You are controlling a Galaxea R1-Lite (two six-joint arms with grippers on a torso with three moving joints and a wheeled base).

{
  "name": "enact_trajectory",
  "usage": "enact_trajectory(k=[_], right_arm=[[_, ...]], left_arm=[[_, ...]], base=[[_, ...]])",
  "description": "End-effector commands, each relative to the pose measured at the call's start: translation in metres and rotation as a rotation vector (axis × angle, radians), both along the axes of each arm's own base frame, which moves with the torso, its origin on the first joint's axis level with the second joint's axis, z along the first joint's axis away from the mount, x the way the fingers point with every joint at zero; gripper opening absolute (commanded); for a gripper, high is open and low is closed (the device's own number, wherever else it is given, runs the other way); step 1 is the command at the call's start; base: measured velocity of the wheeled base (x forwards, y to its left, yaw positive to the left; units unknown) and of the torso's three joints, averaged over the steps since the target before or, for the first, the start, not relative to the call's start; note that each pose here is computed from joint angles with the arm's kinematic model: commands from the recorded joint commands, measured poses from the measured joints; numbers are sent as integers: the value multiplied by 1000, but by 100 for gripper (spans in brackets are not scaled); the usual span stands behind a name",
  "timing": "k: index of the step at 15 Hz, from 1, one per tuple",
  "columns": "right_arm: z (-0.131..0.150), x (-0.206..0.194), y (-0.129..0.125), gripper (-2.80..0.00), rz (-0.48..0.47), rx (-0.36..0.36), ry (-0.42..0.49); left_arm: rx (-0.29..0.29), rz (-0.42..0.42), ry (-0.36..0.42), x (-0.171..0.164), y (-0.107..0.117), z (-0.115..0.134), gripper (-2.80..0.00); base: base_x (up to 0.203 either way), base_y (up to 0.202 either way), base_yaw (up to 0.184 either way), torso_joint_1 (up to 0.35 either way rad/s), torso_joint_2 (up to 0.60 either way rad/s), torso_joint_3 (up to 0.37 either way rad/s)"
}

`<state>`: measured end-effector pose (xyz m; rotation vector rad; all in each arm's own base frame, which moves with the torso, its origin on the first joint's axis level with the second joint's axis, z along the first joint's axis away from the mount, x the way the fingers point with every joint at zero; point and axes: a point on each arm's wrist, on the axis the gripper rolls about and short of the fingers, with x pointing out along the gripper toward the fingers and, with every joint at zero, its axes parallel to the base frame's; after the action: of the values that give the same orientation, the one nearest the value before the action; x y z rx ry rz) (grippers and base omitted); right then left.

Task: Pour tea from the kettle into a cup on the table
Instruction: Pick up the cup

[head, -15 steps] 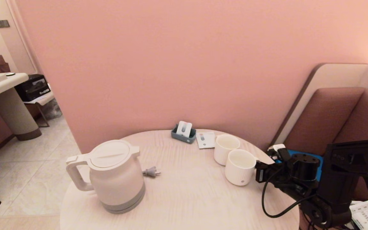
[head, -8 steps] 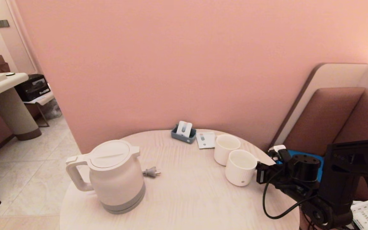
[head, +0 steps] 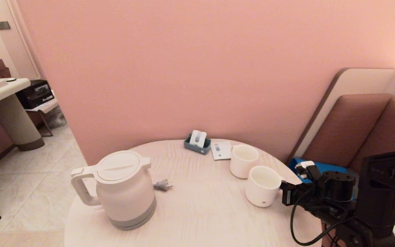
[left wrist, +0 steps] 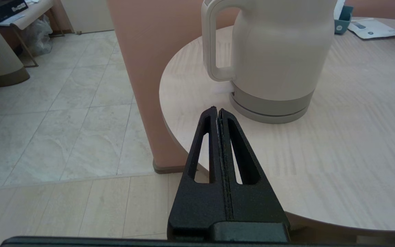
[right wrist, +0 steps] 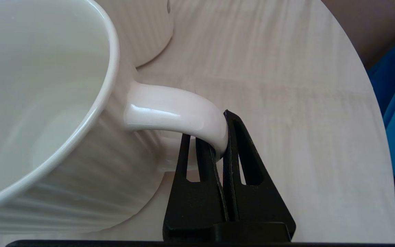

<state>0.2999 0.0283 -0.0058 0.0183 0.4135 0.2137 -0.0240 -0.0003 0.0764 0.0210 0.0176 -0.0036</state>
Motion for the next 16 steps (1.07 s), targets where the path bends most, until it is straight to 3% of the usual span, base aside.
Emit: enact_trajectory(k=[1, 16], right_arm=[[8, 1, 0, -280, -1, 6, -57], [24, 6, -9, -280, -41, 36, -115]], left_arm=[[0, 0, -1, 0, 0, 0, -280], [0, 0, -1, 0, 0, 0, -280]], base=[[0, 0, 0, 0, 0, 0], [0, 0, 0, 0, 0, 0]])
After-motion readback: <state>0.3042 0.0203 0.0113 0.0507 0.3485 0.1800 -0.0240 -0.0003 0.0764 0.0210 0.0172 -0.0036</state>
